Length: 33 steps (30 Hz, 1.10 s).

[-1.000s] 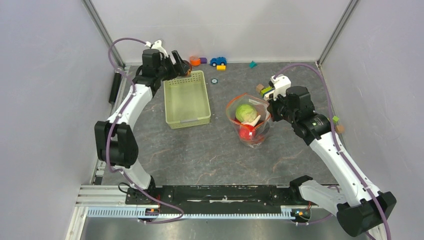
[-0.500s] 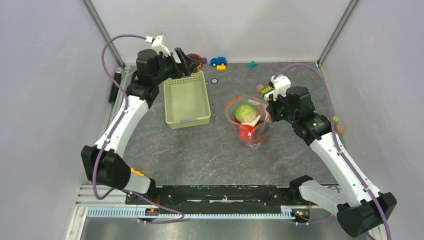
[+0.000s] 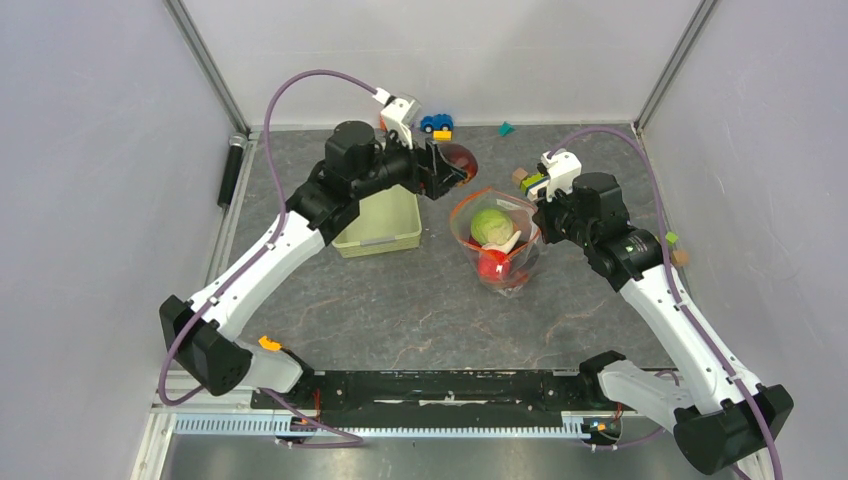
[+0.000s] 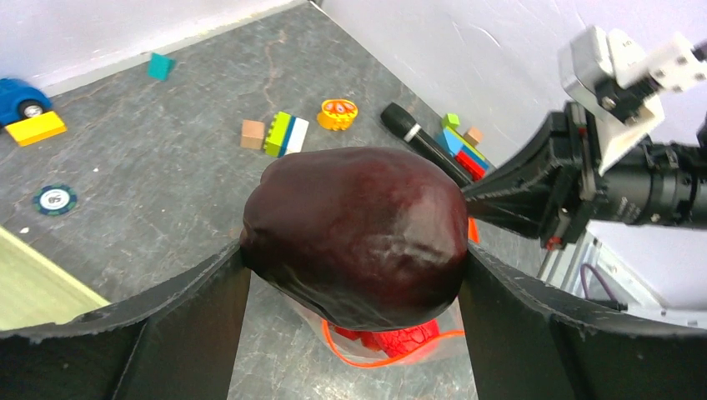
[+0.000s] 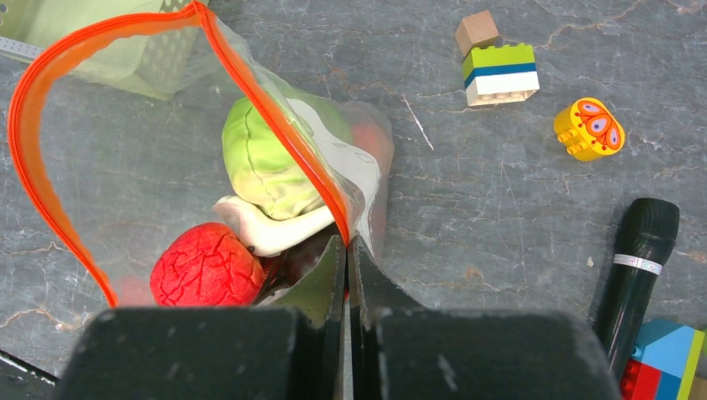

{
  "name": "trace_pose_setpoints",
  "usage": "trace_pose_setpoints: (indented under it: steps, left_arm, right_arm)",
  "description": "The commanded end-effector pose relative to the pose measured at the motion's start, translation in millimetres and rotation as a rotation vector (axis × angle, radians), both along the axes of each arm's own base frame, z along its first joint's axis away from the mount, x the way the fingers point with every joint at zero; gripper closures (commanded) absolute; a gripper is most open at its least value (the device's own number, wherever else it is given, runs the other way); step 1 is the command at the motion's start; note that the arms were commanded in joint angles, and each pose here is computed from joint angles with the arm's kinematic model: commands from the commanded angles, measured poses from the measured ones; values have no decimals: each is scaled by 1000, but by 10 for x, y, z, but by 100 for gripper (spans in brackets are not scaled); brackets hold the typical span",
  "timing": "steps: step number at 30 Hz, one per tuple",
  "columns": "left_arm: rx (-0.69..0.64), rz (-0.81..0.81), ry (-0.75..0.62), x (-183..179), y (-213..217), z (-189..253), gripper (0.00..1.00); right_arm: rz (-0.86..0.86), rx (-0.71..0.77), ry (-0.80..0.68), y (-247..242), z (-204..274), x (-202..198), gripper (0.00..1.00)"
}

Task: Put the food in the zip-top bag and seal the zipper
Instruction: Place the fake fruit in the zipper food storage bag.

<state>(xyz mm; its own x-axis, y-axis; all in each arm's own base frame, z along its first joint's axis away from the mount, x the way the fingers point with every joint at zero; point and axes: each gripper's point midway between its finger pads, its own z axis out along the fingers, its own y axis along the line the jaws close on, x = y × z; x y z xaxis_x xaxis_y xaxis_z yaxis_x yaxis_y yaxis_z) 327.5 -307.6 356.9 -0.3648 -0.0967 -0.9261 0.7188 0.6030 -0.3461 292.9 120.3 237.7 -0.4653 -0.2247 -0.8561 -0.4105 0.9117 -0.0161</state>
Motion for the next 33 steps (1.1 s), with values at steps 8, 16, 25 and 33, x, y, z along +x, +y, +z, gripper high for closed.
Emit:
trace_pose_setpoints:
  steps: [8, 16, 25, 33]
  left_arm:
    - [129, -221, -80, -441, -613, -82, 44]
    - [257, -228, -15, -486, -828, -547, 43]
    - [334, -197, 52, -414, -973, -921, 43]
    - [372, -206, 85, -398, -1161, -1150, 43]
  right_arm:
    - [7, 19, -64, 4, 157, 23, 100]
    - [4, 17, -64, -5, 147, 21, 100]
    - [7, 18, -67, -2, 150, 10, 100]
    - [11, 22, -68, 6, 150, 9, 100]
